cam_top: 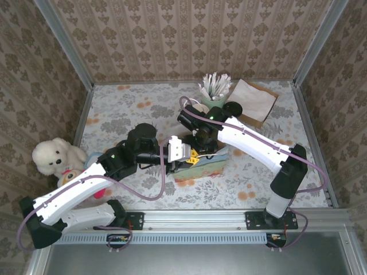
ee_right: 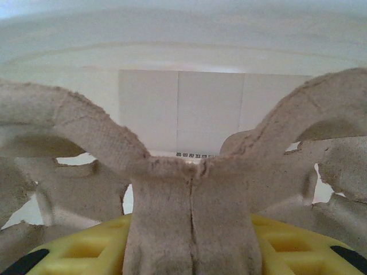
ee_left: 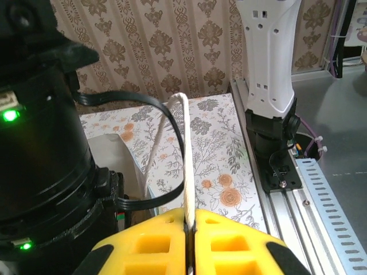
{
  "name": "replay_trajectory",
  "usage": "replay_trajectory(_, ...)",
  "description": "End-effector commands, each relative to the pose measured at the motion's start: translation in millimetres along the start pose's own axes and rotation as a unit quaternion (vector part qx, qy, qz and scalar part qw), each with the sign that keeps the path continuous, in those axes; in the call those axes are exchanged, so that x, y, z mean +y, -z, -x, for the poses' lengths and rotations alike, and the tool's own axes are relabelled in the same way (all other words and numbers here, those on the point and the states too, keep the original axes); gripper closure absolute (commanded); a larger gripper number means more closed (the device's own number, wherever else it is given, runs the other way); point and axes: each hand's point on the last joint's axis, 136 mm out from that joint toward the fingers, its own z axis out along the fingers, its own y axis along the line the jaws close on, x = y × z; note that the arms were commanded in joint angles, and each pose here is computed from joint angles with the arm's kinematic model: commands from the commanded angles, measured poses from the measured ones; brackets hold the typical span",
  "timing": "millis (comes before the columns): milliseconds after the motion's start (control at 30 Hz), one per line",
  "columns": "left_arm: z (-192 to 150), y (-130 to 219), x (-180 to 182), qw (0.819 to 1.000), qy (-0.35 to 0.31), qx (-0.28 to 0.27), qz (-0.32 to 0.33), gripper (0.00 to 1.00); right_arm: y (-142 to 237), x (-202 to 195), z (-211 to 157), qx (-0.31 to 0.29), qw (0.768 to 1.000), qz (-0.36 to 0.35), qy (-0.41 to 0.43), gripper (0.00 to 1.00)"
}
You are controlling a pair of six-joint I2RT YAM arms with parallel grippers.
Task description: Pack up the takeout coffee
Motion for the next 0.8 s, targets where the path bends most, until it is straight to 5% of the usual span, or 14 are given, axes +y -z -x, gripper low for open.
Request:
replay_trajectory(0, 21.5, 8.3, -12.6, 0.999, -0.017, -0.028, -0.03, 0.92, -11.4, -7.5, -7.1, 0.023, 0.999, -0.027, -0.006, 0.55)
replay_trajectory(767, 23.2, 8.8, -13.6, 0.999, -0.026, -0.033, -0.032, 0.89, -43.6, -13.2, -22.3, 0.061, 0.997, -0.056, 0.008, 0.56)
